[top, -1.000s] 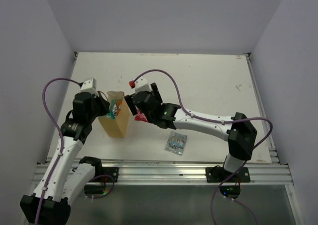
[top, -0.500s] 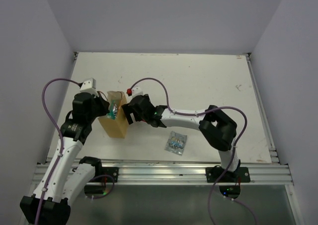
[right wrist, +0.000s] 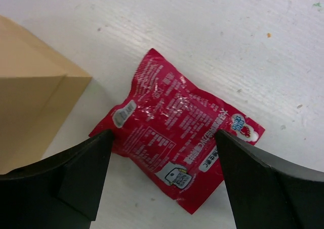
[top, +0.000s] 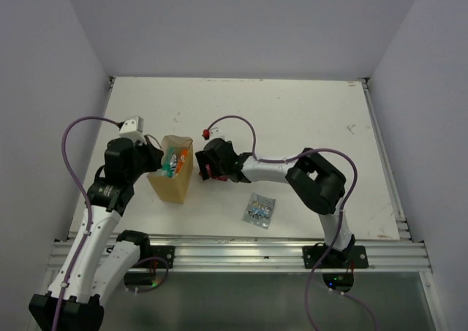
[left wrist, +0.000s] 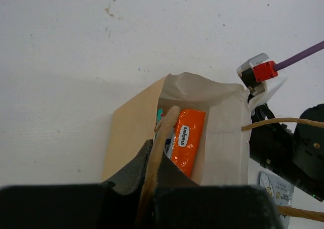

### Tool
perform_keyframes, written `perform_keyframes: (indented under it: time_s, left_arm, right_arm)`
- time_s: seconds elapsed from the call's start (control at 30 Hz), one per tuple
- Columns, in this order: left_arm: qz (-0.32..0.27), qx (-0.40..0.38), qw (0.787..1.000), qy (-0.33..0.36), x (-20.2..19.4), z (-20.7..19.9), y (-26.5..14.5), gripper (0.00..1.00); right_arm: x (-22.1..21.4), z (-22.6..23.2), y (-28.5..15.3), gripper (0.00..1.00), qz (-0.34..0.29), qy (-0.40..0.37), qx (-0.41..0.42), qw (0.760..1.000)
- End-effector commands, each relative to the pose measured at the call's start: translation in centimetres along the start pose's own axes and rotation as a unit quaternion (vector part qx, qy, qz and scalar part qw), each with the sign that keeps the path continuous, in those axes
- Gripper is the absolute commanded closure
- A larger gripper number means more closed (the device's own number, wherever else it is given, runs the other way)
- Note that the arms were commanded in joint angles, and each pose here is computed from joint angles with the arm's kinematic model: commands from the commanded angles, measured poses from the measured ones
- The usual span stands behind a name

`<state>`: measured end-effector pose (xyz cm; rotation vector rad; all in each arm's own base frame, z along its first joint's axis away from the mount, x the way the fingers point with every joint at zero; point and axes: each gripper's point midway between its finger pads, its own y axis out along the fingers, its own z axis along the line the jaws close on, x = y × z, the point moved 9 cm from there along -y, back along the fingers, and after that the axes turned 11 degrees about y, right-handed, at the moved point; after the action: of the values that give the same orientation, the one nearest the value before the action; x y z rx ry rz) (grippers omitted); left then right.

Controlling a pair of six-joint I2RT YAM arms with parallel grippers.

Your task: Place the snacks into the paper bag

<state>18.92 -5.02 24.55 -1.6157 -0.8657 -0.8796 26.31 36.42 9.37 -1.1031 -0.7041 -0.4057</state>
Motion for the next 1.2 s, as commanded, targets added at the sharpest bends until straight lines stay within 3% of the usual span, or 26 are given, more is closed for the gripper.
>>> perform_keyframes:
  time_s: [0.0,0.1,0.13,0.4,0.43,0.57,0.73,0.8,0.83,0.93,1.17]
  left_arm:
    - [-0.023,-0.032,0.999,0.018,0.5,-0.5,-0.2,1.0]
    - [-0.023,-0.031,0.999,0.018,0.5,-0.5,-0.2,1.0]
    - [-0.025,-0.033,0.999,0.019,0.5,-0.6,-0.2,1.0]
    - [-0.017,-0.01,1.0,0.012,0.4,-0.2,0.0,1.0]
    - [-0.014,-0.007,1.0,0.011,0.3,-0.1,0.1,1.0]
    - [-0.006,0.004,1.0,0.009,0.1,0.0,0.2,1.0]
    - [-0.007,0.009,1.0,0.006,0.2,0.1,0.1,1.0]
    - [-0.007,0.009,1.0,0.006,0.1,0.1,0.2,1.0]
    - [-0.006,0.009,1.0,0.006,0.1,0.1,0.2,1.0]
    - [-0.006,0.009,1.0,0.006,0.1,0.1,0.2,1.0]
    - [-0.003,0.009,1.0,0.006,0.0,0.1,0.4,1.0]
  right_arm:
    - [-0.6,-1.0,1.5,0.14,0.011,0.027,0.013,0.999]
    - [-1.2,-1.5,2.0,0.23,0.023,0.03,0.014,0.999]
    - [-1.3,-1.6,2.0,0.32,0.025,0.03,0.014,0.999]
    - [-2.1,-2.6,1.6,0.69,0.053,0.011,-0.014,0.998]
    - [-2.3,-2.7,1.6,0.81,0.057,0.009,-0.018,0.998]
    - [-2.4,-3.2,1.3,1.0,0.062,0.003,-0.034,0.997]
    - [-1.6,-3.0,0.6,0.99,0.055,-0.003,-0.039,0.998]
    - [-1.2,-2.6,0.1,0.76,0.054,-0.009,-0.029,0.998]
    - [-0.9,-2.3,-0.1,0.51,0.051,-0.013,-0.019,0.998]
    - [0.0,-1.2,-0.7,0.38,0.032,-0.024,0.004,0.999]
    - [0.7,0.2,0.7,0.32,0.027,-0.042,0.026,0.998]
